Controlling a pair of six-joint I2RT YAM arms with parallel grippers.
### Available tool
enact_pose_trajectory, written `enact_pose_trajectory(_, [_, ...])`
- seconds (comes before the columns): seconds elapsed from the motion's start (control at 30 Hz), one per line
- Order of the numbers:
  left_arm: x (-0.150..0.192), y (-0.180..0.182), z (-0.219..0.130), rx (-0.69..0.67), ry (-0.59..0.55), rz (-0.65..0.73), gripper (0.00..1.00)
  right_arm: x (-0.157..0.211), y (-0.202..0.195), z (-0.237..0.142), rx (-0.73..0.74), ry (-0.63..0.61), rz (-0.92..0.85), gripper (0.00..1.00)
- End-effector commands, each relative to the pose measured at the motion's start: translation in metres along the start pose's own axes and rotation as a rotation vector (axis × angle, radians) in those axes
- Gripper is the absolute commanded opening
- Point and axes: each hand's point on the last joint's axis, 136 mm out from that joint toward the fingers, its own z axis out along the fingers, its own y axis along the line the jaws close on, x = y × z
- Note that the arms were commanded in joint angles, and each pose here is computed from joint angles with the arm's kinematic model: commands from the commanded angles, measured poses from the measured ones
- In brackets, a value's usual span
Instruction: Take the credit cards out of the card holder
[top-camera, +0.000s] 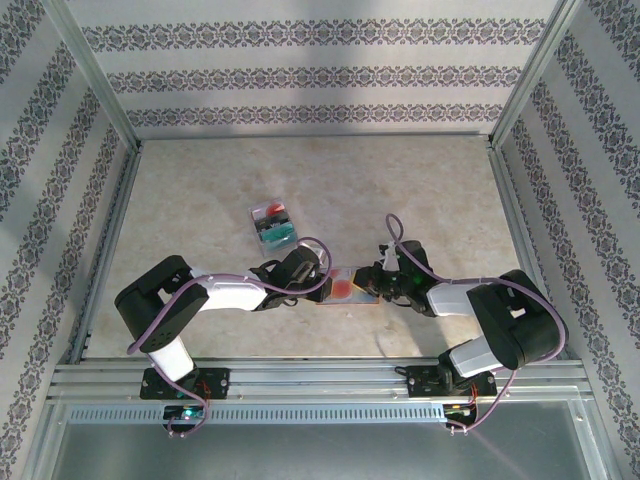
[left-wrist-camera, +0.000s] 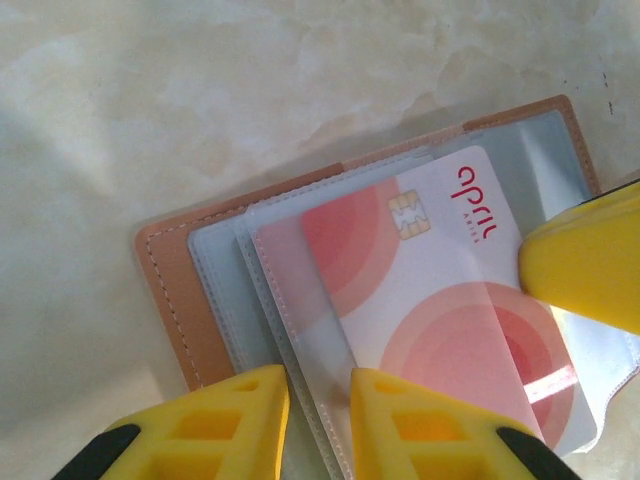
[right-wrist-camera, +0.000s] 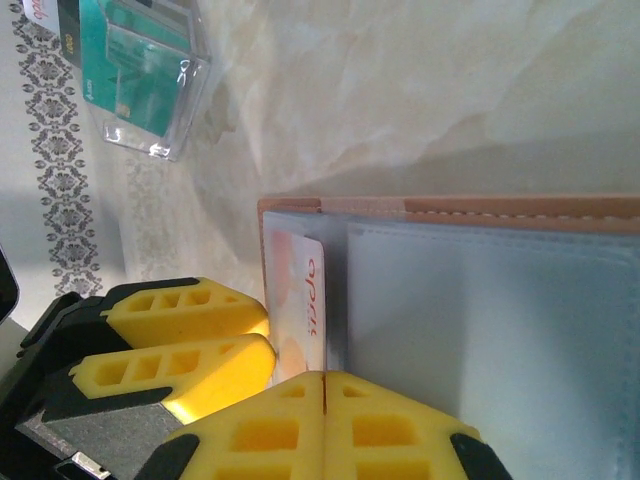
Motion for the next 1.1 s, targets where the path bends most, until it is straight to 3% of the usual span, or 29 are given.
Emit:
enact_pose_trajectory(0.0, [0.026,0.028,0.003,-0.099,0.095,-0.026,0.25,-0.001,0.005,-0.005,-0.028,-0.009,-0.033,0.03])
enact_pose_trajectory(0.2, [0.023,0.027,0.001,-0.097,0.089,-0.026,0.25,-0.003,0.005,-0.006,-0.027,-0.014,-0.031,0.04])
enact_pose_trajectory(0.43, [0.002,0.006,-0.009,-0.037,0.045,-0.005,0.28,-0.001,0.007,-0.004,-0.026,-0.009,-0.034,0.14])
enact_pose_trajectory(0.57, [-0.014,-0.004,-0.021,-0.024,0.002,0.006,0.31,-0.001,0.003,-0.003,-0.016,-0.013,-0.03,0.07])
enact_pose_trajectory(0.77, [-0.029,-0.017,-0.031,0.009,-0.034,0.031,0.31,-0.002,0.004,-0.002,-0.02,-0.01,-0.03,0.05])
enact_pose_trajectory(1.07, [-0.02,-0.032,-0.002,0.083,0.049,0.049,0.29,-0.001,0.006,-0.002,-0.024,-0.013,-0.034,0.06])
